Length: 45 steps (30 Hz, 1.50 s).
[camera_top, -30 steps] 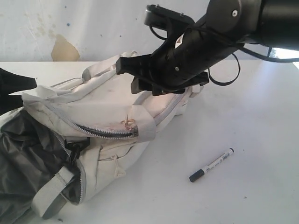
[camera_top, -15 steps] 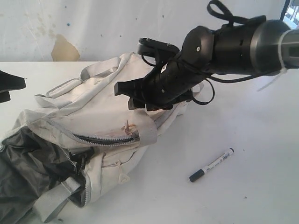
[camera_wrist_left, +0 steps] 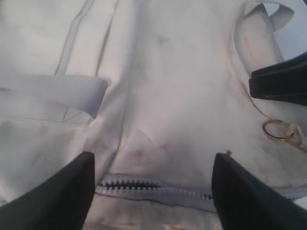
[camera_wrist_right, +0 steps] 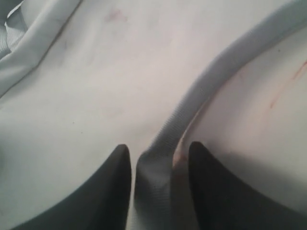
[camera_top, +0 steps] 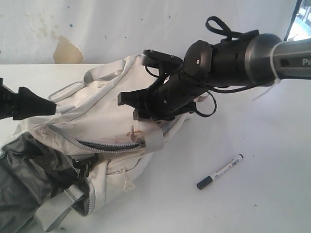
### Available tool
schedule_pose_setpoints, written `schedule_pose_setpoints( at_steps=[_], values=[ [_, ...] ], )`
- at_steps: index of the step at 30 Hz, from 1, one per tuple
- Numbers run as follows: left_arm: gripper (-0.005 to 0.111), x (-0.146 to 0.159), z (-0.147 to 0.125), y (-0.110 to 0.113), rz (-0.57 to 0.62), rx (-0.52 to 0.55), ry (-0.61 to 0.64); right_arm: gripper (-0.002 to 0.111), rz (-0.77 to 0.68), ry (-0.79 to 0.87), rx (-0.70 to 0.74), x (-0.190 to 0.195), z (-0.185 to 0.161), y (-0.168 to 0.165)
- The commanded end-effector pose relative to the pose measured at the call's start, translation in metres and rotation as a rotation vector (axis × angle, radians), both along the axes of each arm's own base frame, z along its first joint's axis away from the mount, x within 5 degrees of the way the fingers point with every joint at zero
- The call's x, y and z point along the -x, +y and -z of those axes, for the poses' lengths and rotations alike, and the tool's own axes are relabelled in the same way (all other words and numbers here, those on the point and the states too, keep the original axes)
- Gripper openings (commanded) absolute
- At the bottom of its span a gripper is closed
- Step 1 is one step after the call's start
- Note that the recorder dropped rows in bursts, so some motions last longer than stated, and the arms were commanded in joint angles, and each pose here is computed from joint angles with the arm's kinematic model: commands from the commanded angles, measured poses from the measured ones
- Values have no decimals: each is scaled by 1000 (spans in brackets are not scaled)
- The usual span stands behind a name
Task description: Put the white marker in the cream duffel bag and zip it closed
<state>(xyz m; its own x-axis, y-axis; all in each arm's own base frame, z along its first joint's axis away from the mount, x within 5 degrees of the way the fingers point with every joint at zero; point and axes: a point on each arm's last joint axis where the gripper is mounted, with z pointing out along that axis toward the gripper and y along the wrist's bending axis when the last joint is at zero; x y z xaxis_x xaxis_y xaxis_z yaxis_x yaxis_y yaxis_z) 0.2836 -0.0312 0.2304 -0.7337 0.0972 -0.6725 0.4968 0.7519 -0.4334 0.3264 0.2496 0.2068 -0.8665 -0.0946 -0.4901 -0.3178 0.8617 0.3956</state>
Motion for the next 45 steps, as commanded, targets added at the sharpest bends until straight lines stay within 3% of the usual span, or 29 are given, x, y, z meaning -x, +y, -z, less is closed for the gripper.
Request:
schedule_pose_setpoints(
  at_steps=[1, 4, 12, 20, 29, 35, 39, 41, 45],
  values=[
    [75, 2, -2, -12, 59, -35, -32, 16, -25, 42, 18, 4, 1, -1],
    [75, 3, -1, -20, 97, -47, -36, 0, -35, 60, 24, 6, 0, -2],
    [75, 8, -1, -39, 208, -83, -79, 0, -53, -3, 11, 18, -41, -12],
    [75, 8, -1, -42, 226, -92, -92, 0, 130, -23, 136, 36, -66, -47],
    [75, 9, -1, -43, 230, -84, -92, 0, 247, 25, 197, 65, -64, -76],
    [75, 8, -1, -43, 228, -82, -92, 0, 261, 155, 234, 81, -43, -83],
    [75, 8, -2, -43, 223, -75, -93, 0, 220, 159, 222, 82, -30, -80],
    [75, 8, -2, -43, 223, -75, -93, 6, 152, 143, 196, 79, -25, -73],
    [75, 8, -2, -43, 228, -74, -93, 45, 24, 224, 117, 79, -7, -55]
  ],
)
